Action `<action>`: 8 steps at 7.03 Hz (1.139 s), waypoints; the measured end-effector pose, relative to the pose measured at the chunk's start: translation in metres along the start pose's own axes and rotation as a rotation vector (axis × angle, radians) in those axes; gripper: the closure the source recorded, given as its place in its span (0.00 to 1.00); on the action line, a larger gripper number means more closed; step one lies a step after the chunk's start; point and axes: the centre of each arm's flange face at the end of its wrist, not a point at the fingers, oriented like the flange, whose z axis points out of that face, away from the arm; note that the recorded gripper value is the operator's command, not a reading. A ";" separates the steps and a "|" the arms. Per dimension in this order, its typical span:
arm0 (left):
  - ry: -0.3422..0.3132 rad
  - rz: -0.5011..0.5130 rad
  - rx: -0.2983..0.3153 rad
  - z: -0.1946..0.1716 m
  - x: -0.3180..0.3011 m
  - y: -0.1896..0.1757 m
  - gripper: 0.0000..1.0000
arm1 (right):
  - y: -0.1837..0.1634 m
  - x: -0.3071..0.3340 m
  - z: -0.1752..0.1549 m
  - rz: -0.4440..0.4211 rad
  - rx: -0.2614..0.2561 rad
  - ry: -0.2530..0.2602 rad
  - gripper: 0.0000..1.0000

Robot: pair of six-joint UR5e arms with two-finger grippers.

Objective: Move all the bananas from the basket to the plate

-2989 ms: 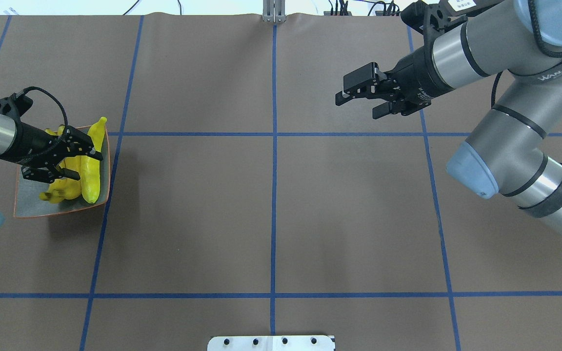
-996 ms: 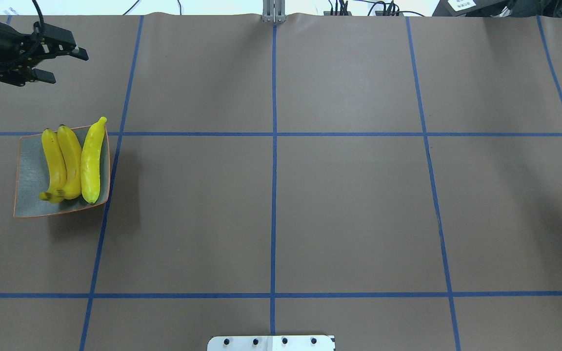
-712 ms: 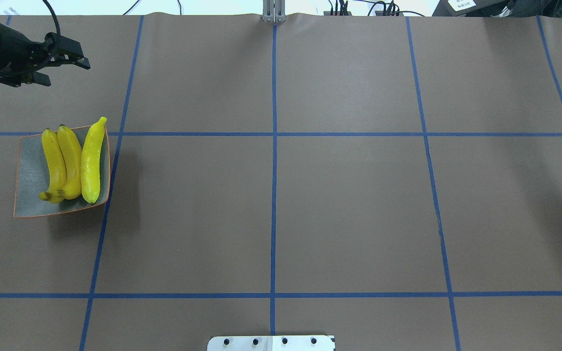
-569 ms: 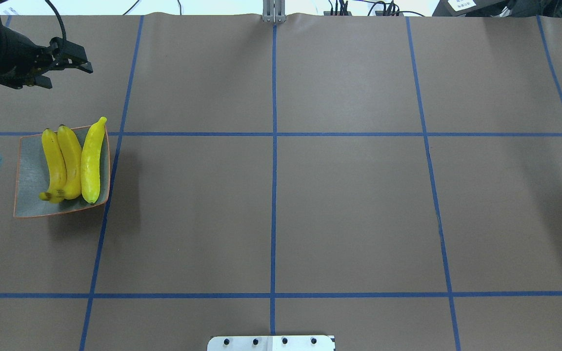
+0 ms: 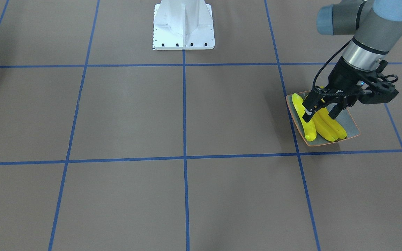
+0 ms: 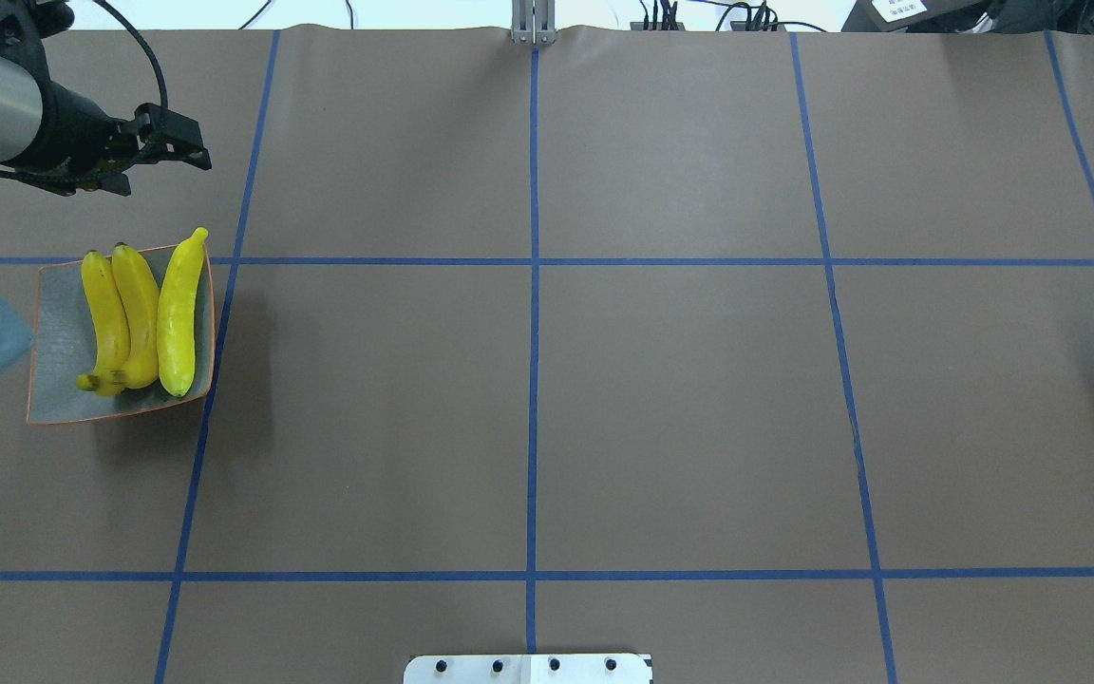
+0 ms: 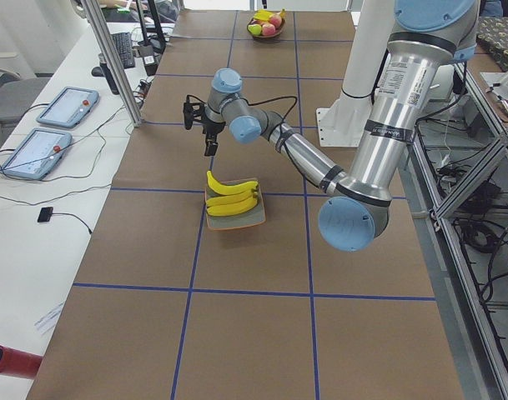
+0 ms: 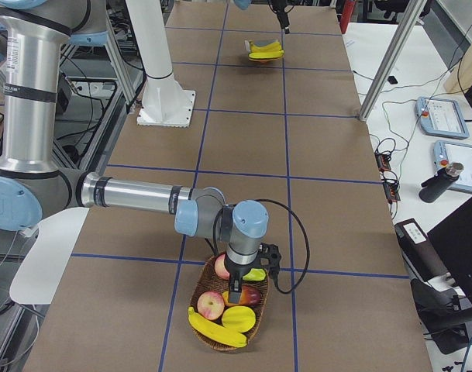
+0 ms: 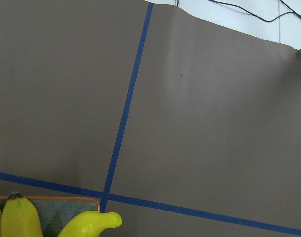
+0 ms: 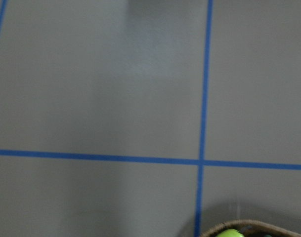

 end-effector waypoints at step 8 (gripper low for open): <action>0.014 0.024 -0.009 0.007 0.019 0.012 0.00 | -0.046 0.074 0.037 0.281 0.101 0.106 0.08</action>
